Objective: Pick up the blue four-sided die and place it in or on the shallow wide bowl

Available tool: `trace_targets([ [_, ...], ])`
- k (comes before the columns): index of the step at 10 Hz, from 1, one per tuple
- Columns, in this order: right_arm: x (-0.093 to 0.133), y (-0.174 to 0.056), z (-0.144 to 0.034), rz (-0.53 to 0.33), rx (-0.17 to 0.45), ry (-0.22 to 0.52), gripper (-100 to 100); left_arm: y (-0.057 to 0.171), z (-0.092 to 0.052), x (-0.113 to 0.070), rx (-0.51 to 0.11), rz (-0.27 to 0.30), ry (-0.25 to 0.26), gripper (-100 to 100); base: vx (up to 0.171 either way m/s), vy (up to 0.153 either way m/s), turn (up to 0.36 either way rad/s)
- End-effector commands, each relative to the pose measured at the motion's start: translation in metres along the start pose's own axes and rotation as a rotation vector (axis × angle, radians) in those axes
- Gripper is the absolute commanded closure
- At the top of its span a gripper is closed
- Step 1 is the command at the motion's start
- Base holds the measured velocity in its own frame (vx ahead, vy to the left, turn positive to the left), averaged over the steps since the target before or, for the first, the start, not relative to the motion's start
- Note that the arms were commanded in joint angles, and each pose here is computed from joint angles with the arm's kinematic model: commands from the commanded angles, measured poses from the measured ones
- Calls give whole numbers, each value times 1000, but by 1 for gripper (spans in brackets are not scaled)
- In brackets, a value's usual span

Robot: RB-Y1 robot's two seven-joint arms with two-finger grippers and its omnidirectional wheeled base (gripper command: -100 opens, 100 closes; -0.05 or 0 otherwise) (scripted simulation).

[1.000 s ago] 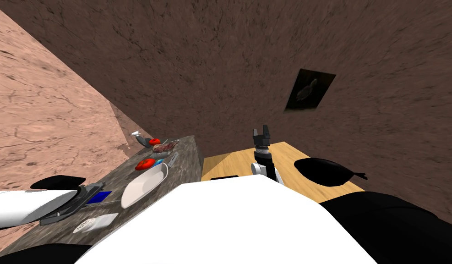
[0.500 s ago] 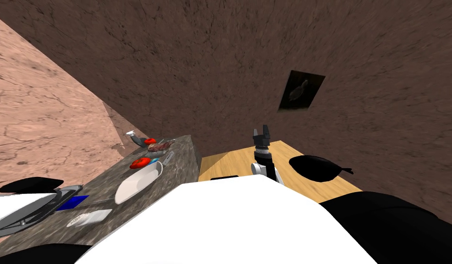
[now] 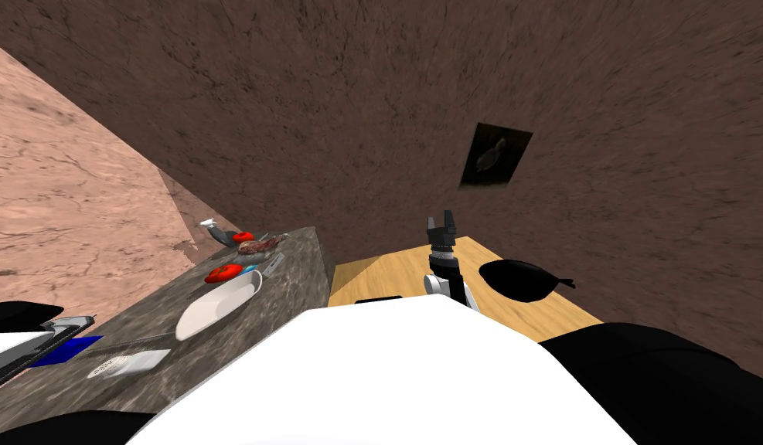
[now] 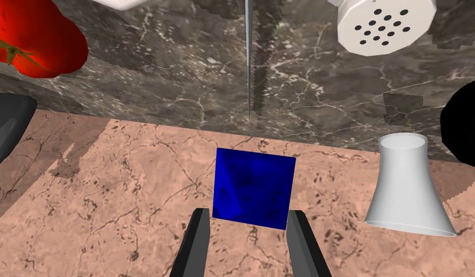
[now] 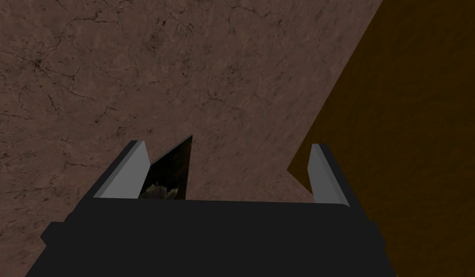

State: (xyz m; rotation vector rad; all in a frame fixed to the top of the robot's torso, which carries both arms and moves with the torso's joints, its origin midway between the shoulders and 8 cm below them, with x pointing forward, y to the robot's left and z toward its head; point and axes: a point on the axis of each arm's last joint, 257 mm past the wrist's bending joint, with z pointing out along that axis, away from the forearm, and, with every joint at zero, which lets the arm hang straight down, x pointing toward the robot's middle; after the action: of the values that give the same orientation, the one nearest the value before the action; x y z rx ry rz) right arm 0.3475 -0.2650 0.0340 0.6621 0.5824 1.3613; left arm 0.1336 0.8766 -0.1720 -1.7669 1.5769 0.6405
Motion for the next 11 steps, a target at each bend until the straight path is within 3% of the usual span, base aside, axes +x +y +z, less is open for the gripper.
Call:
trace_targets([
  [1,0,0,0,0,0,0,0,-11,-2,0,25,4,-4,100,9,-230,24],
  [3,0,0,0,0,0,0,0,-27,-1,24,67,-2,34,100,93,-141,77],
  [4,0,0,0,0,0,0,0,-27,-1,24,66,-1,34,100,106,-95,40],
  [11,0,0,0,0,0,0,0,-50,-2,64,122,-15,98,100,51,-24,35],
])
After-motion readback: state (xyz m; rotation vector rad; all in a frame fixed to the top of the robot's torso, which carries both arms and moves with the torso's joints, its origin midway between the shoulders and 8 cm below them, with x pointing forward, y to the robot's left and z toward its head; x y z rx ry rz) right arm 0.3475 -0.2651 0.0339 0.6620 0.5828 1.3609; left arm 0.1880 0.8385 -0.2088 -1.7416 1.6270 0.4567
